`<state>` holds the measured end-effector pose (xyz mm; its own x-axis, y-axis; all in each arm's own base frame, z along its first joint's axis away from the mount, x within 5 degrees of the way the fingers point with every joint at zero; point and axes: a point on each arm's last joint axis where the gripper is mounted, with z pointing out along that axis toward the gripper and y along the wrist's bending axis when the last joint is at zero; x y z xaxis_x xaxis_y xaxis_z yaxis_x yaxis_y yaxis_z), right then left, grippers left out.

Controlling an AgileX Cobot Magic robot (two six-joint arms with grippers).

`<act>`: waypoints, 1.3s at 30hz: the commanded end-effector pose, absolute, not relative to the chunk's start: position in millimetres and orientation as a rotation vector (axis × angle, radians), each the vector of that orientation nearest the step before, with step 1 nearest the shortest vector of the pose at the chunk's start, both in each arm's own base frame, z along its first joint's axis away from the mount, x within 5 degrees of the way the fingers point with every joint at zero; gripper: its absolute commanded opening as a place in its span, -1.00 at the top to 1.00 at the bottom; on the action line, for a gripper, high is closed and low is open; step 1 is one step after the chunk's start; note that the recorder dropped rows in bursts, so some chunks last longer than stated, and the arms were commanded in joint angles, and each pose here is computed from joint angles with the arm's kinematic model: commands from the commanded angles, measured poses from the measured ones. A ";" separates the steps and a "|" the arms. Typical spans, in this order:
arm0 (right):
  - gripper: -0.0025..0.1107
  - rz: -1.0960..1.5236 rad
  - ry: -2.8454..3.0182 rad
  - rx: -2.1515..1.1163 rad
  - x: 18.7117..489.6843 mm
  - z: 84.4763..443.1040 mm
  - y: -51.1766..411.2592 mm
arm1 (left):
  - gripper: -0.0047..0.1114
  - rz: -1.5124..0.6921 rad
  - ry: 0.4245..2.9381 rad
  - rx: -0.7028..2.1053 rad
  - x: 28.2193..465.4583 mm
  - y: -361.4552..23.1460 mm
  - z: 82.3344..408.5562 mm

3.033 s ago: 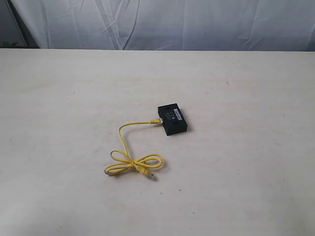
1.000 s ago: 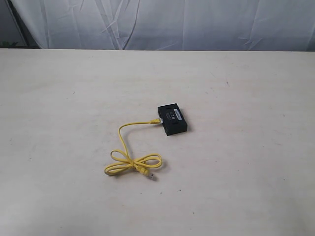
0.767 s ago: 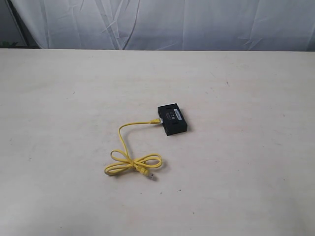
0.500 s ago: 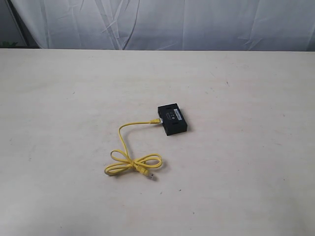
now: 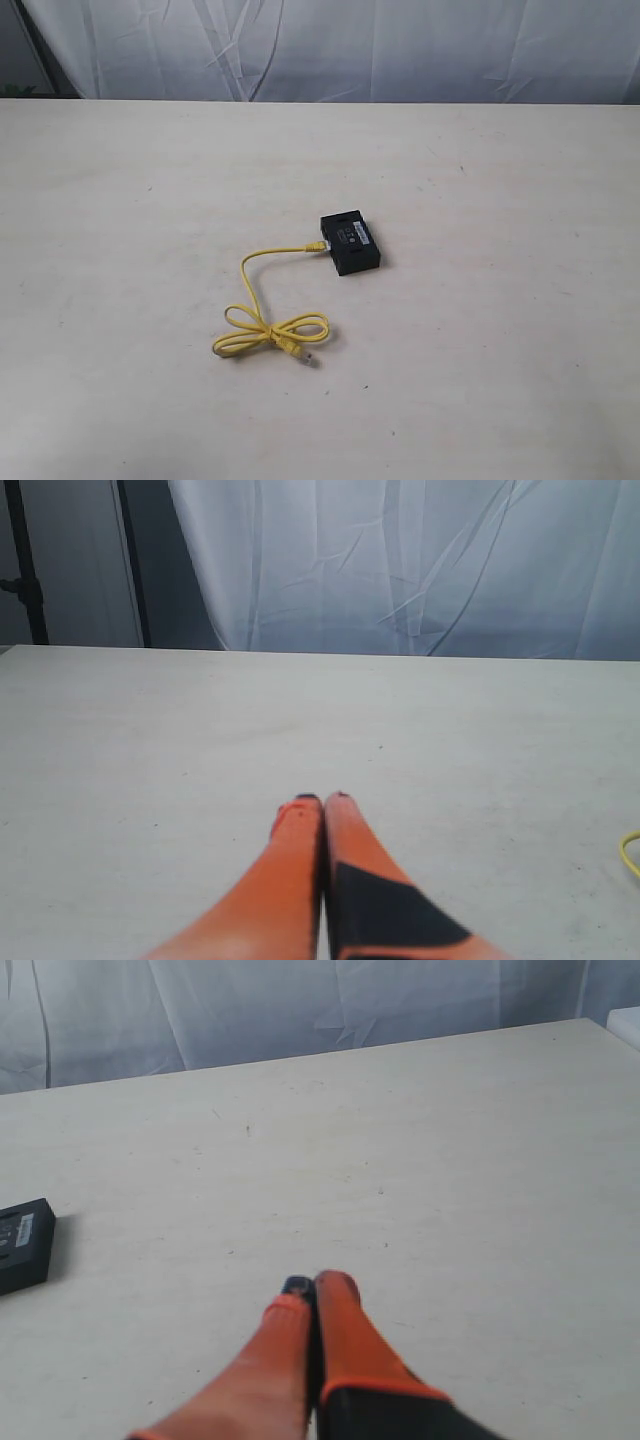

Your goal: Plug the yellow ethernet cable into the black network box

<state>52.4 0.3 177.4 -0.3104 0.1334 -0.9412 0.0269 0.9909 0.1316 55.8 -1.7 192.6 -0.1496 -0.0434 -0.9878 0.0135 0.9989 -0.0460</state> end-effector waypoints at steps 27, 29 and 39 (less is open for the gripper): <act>0.96 0.015 1.846 -0.003 53.0 180.5 0.2 | 0.92 -0.043 1.710 -0.020 55.6 -1.5 192.7; 0.96 -0.005 1.846 -0.023 53.0 180.5 0.0 | 0.92 -0.043 1.710 -0.020 55.6 -1.5 192.7; 0.96 -0.033 1.845 -0.059 53.0 180.5 -0.1 | 0.92 -0.043 1.710 -0.020 55.6 -1.5 192.7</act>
